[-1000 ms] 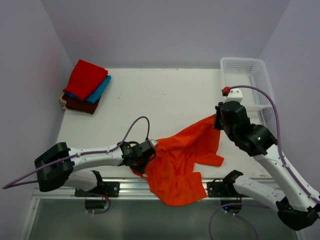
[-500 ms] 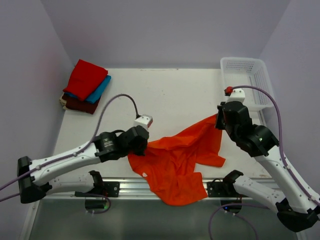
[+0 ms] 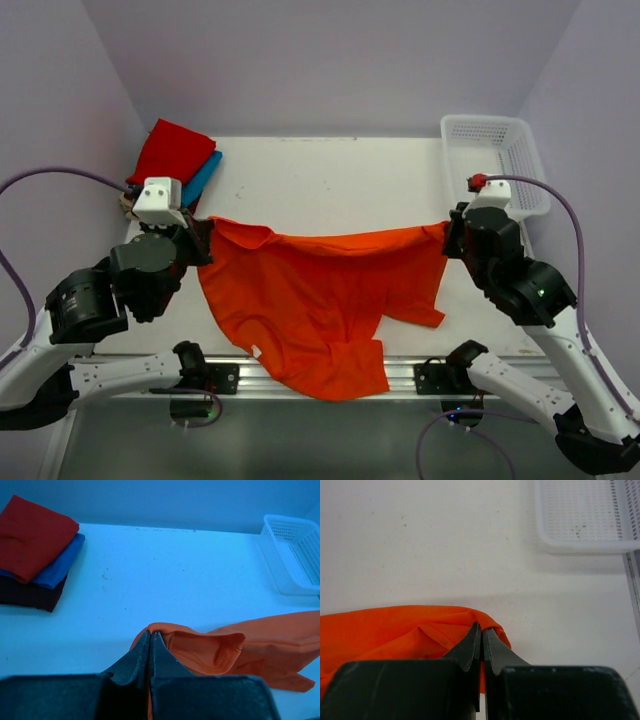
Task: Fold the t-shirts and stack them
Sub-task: Flatten out the tshirt
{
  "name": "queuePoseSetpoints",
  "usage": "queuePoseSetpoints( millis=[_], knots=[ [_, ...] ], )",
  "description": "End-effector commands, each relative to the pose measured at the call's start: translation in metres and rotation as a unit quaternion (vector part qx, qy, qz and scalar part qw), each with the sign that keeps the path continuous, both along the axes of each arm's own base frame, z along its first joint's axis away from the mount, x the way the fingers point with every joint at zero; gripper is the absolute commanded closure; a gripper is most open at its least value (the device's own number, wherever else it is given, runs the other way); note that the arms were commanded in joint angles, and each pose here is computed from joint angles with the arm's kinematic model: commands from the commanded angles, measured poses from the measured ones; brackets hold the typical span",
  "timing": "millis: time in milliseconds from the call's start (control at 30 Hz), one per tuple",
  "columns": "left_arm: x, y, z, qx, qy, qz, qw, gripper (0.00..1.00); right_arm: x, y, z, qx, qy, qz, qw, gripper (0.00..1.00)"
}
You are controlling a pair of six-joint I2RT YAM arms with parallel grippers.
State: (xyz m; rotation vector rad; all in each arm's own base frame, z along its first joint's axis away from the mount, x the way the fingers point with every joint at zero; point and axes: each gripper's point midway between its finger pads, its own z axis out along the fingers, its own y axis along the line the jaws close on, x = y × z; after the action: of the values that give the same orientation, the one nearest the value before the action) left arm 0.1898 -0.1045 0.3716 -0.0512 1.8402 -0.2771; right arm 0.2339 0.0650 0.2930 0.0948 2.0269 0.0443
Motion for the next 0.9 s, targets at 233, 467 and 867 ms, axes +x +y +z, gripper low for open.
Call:
queuePoseSetpoints(
  millis=[233, 467, 867],
  knots=[
    [0.009, -0.014, 0.097, 0.007, -0.164, -0.069, 0.984, 1.0, 0.002, -0.005, 0.104, 0.017, -0.133, 0.024, 0.991, 1.0],
    [0.048, -0.087, 0.094, 0.116, -0.197, -0.099, 0.969, 1.0, 0.028, -0.02, 0.105, -0.058, -0.117, -0.039, 0.991, 1.0],
    [0.235, -0.023, 0.007, 0.021, -0.05, -0.075, 0.996, 1.0, 0.128, 0.0, 0.061, -0.033, -0.038, -0.04, 0.998, 1.0]
  ],
)
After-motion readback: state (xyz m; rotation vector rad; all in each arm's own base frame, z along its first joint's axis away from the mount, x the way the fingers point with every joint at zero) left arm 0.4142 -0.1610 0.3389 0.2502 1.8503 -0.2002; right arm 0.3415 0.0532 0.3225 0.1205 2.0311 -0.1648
